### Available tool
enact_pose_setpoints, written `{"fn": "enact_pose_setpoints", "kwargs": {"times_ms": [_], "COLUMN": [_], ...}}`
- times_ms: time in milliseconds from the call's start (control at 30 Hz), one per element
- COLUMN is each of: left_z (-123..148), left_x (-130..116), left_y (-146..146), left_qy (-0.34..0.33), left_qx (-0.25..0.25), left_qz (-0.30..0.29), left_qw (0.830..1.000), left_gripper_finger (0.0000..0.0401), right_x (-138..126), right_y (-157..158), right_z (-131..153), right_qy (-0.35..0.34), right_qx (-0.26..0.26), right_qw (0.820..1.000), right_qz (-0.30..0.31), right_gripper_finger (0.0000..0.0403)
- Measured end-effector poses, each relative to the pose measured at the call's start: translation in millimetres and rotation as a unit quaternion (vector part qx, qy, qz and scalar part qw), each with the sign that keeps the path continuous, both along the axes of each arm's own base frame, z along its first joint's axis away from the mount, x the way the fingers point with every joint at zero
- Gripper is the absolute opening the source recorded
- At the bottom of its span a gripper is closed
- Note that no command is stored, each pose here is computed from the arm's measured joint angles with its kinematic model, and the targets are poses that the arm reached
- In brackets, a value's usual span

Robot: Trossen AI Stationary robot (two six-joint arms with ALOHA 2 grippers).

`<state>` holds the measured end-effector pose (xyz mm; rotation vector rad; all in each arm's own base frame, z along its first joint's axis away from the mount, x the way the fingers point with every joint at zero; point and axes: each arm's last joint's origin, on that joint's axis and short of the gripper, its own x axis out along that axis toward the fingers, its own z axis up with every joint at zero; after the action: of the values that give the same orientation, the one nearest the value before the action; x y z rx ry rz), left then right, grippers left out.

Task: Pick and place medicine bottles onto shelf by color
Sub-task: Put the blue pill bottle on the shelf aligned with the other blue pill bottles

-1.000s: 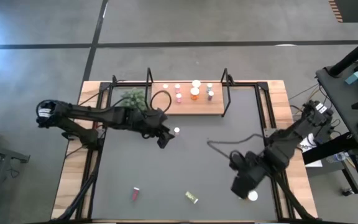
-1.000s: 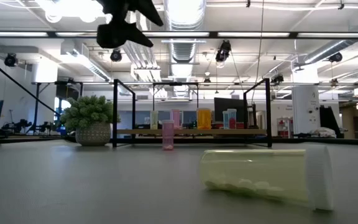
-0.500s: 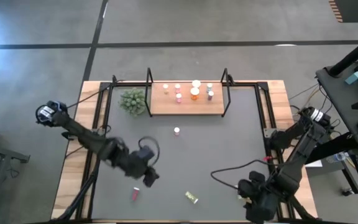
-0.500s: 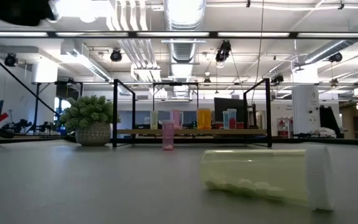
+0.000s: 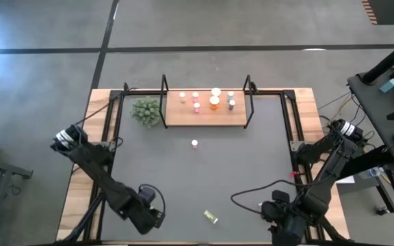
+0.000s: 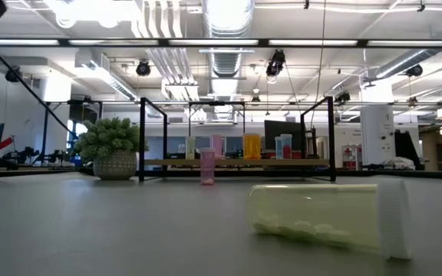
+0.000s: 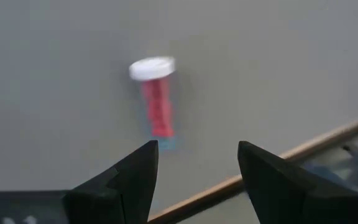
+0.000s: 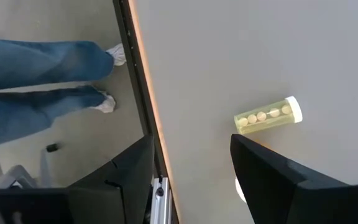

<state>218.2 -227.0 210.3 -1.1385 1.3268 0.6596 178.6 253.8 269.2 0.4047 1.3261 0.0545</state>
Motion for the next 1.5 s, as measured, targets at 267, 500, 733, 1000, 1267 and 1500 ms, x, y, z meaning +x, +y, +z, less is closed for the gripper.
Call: {"fn": "enact_pose_setpoints", "kwargs": {"times_ms": [267,500,733,1000,1267,1500], "left_z": [-24.8,-37.8,-44.4,-47.8,-51.2,-49.3], "left_x": [2.2,3.2,3.8,1.6,0.0,0.7], "left_y": [-14.9,-16.2,-17.3,-15.0,-13.0,-13.7], "left_qy": [0.054,0.075,0.086,0.092,0.095,0.087], "left_qx": [0.009,0.029,0.033,0.039,0.045,0.045], "left_qz": [0.0,-0.002,-0.003,-0.003,-0.003,-0.004], "left_qw": [0.999,0.997,0.996,0.995,0.995,0.995], "left_gripper_finger": [0.0205,0.0205,0.0205,0.0172,0.0125,0.0107], "right_x": [0.3,0.2,0.4,1.2,1.6,1.7], "right_y": [-0.1,-0.1,0.1,-0.1,0.5,0.7], "right_z": [0.0,0.2,0.4,0.6,0.8,1.0], "right_qy": [-0.001,0.0,-0.001,-0.012,-0.014,-0.016], "right_qx": [-0.001,0.001,0.003,-0.002,0.001,0.002], "right_qw": [1.0,1.0,1.0,1.0,1.0,1.0], "right_qz": [0.002,-0.004,-0.005,-0.009,-0.009,-0.007], "right_gripper_finger": [0.0203,0.0203,0.0203,0.0203,0.0203,0.0203]}}
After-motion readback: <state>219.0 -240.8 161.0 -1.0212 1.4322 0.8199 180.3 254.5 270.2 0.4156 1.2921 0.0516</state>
